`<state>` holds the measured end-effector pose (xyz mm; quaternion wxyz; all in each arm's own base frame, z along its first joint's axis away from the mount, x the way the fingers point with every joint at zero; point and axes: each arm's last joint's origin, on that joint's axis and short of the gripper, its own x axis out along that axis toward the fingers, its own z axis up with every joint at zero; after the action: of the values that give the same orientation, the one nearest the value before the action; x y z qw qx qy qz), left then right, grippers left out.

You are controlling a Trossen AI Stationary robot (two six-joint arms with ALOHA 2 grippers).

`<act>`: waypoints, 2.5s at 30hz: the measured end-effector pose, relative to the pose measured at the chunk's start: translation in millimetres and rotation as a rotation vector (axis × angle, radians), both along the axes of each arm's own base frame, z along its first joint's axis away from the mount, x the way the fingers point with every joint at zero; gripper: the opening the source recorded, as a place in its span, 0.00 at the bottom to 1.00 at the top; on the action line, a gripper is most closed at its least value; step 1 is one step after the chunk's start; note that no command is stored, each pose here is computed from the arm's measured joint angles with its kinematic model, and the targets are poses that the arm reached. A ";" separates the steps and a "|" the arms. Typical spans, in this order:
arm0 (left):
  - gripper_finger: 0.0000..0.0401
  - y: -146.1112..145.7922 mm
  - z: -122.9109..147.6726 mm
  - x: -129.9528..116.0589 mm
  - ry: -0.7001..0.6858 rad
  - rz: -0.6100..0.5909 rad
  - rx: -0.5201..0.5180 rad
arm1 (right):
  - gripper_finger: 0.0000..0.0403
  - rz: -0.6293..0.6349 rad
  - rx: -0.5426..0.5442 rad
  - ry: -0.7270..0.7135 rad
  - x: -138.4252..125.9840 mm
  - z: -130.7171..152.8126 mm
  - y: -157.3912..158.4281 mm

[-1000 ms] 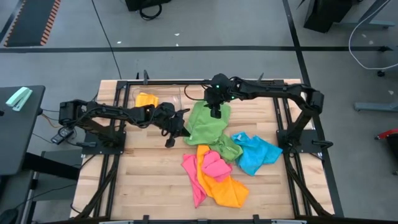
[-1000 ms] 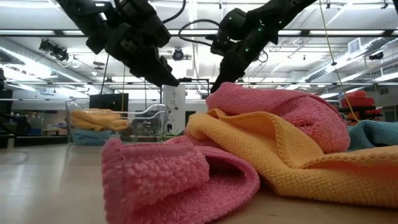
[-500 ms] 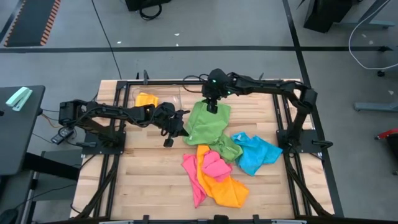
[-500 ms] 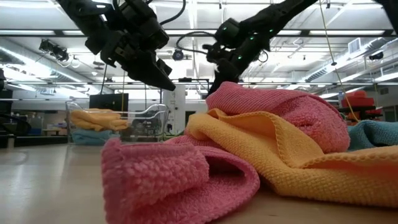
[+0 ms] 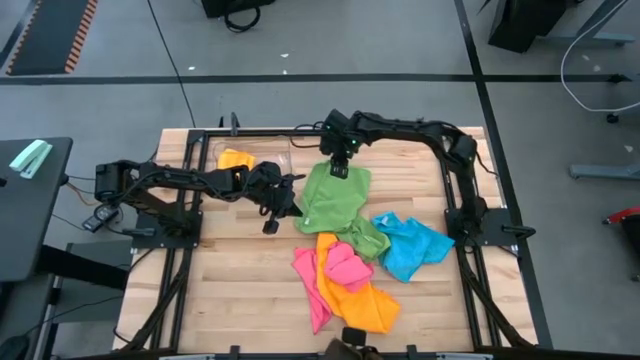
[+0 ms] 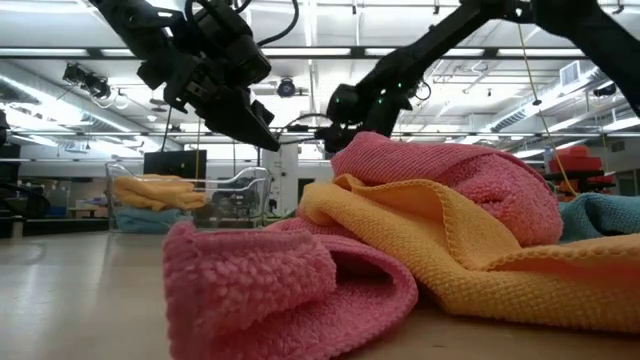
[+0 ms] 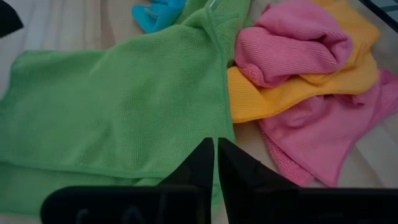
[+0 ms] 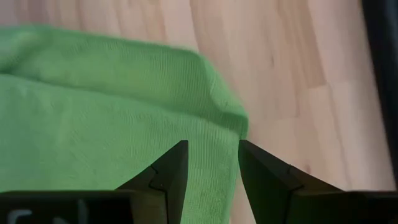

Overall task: Fold microfiber towels
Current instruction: Fold the left green microfiber towel

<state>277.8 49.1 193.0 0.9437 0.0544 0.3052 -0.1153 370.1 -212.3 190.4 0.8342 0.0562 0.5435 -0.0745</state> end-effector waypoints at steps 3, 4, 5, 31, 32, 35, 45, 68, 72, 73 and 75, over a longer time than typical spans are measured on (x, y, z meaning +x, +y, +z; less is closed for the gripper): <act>0.06 0.2 0.1 0.0 0.000 0.001 -0.001 | 0.37 -0.001 0.015 0.014 -0.1 -9.9 -5.0; 0.06 0.2 0.1 0.0 0.000 0.001 -0.001 | 0.37 0.000 0.018 0.018 0.1 -12.7 -5.8; 0.05 0.2 0.1 0.0 0.000 0.001 -0.001 | 0.37 -0.002 0.022 0.024 -0.2 -15.1 -6.9; 0.06 -0.2 -2.1 -1.7 0.031 0.008 -0.015 | 0.10 0.022 -0.029 -0.018 -5.0 -43.9 -5.5; 0.06 -0.2 -2.1 -1.7 0.031 0.008 -0.015 | 0.07 0.018 -0.037 -0.012 -5.0 -44.2 -5.3; 0.07 -0.2 -2.1 -1.7 0.031 0.008 -0.015 | 0.02 0.017 -0.049 -0.016 -3.5 -42.6 -3.7; 0.04 -0.2 -2.4 -2.0 0.036 0.007 -0.016 | 0.06 0.026 -0.117 -0.066 -2.8 -12.2 5.7; 0.04 -0.4 -3.5 -2.9 0.050 0.008 -0.020 | 0.40 -0.036 -0.001 -0.179 -13.3 -28.2 -18.3; 0.06 -0.5 -3.6 -3.0 0.052 0.008 -0.020 | 0.38 -0.070 0.027 -0.164 -19.9 -41.0 -16.1; 0.06 -0.4 -3.5 -3.0 0.051 0.008 -0.020 | 0.38 -0.075 0.029 -0.165 -20.2 -42.1 -15.7; 0.07 -0.4 -3.4 -2.9 0.051 0.008 -0.020 | 0.38 -0.070 0.027 -0.166 -21.0 -44.9 -14.6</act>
<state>274.9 48.7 189.6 0.9367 0.0410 0.3280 -0.1158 349.0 -226.9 145.4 0.8725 0.0925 0.4709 -0.0915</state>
